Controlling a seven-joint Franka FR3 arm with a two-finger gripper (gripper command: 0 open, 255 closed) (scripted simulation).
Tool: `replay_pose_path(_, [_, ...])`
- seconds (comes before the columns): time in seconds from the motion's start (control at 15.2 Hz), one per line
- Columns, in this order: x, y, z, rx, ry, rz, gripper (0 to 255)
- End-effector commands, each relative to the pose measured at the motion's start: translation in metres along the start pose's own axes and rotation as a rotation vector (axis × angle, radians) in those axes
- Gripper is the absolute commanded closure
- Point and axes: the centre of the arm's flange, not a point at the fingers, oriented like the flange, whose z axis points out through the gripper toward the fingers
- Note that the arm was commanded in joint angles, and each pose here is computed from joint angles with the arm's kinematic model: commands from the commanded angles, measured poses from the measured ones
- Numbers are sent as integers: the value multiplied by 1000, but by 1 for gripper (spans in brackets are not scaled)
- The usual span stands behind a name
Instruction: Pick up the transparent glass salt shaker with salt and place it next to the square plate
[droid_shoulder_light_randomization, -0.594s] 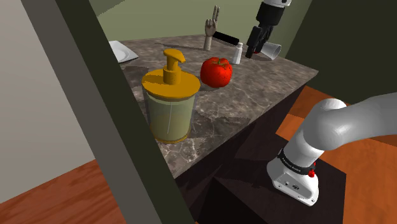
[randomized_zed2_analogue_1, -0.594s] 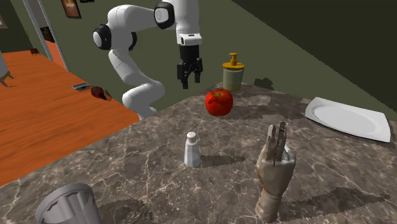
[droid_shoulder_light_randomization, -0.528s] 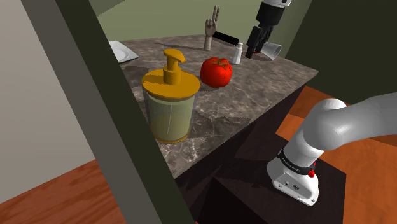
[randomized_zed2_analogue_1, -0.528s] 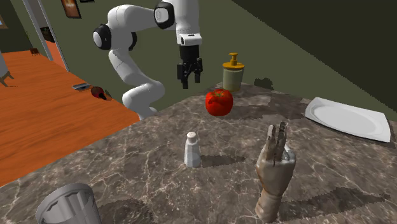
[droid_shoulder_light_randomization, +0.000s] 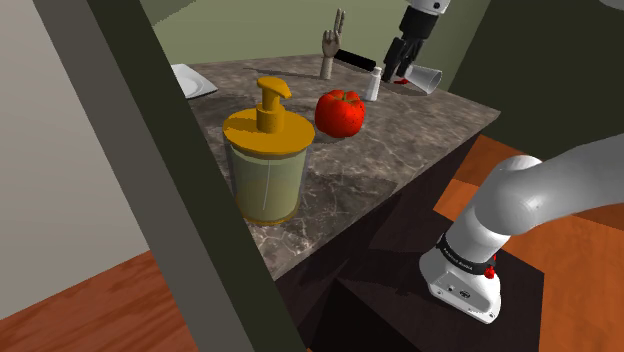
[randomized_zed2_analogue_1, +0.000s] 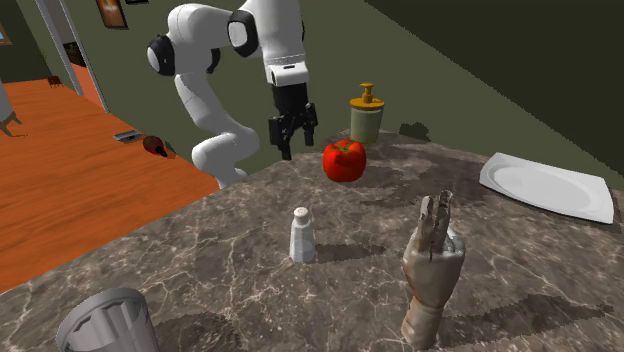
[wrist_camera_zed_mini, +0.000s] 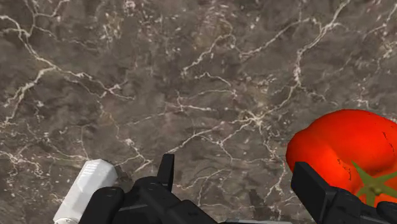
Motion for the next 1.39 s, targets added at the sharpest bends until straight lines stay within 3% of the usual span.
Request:
replay_pose_path(0.0, [12, 22, 6, 12, 17, 12, 0])
replay_pose_path(0.86, [75, 179, 40, 95, 116, 88, 0])
replay_pose_path(1.32, [80, 176, 77, 95, 116, 89, 0])
